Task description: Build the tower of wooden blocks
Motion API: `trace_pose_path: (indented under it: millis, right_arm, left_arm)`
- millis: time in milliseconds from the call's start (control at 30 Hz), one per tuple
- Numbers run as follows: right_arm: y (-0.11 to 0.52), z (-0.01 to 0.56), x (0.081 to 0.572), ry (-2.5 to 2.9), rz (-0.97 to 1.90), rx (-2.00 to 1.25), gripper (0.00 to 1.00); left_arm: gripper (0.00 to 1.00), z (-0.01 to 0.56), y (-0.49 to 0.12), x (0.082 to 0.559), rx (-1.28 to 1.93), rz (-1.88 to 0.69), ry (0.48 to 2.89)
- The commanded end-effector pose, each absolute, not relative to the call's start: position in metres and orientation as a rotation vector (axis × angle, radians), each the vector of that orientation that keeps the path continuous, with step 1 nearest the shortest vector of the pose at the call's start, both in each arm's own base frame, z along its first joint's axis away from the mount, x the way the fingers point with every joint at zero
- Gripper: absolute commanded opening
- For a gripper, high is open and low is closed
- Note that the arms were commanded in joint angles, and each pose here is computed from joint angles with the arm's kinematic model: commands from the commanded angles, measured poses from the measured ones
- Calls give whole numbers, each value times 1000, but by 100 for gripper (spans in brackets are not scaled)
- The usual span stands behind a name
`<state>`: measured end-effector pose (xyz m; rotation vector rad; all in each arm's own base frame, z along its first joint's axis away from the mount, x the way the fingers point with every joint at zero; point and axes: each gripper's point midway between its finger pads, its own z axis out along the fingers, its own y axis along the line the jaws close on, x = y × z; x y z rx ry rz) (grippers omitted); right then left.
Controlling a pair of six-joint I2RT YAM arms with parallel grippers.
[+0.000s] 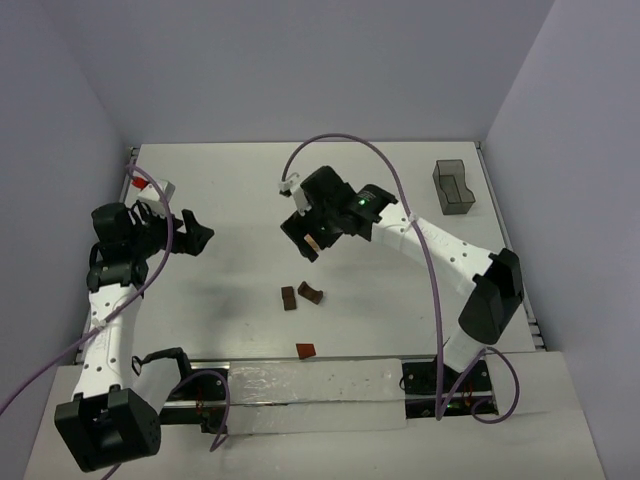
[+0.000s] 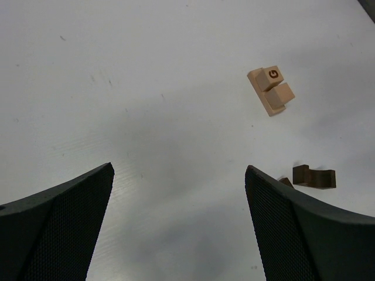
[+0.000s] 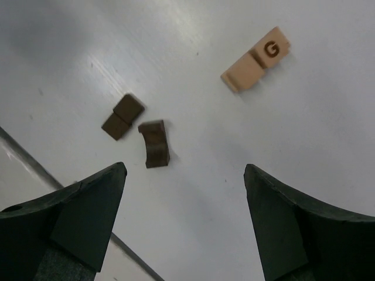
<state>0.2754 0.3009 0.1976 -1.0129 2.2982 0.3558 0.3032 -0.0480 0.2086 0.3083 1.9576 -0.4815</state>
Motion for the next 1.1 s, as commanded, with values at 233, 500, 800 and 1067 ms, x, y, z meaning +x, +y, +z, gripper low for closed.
trace_pose_path:
  millis: [233, 500, 800, 1067]
  right_arm:
    - [315, 118, 219, 2374, 354, -1410, 79]
    - [333, 73, 223, 2418, 291, -1460, 71]
    - [339, 39, 230, 2474, 240, -1472, 70]
    - [339, 21, 232, 2486, 226, -1500, 68]
  left_arm:
    - [97, 223, -65, 292, 407, -561, 1865]
    - [97, 220, -65, 288, 411, -549, 1865]
    - [97, 219, -64, 288, 404, -546, 1867]
    - [97, 217, -64, 289, 401, -551, 1867]
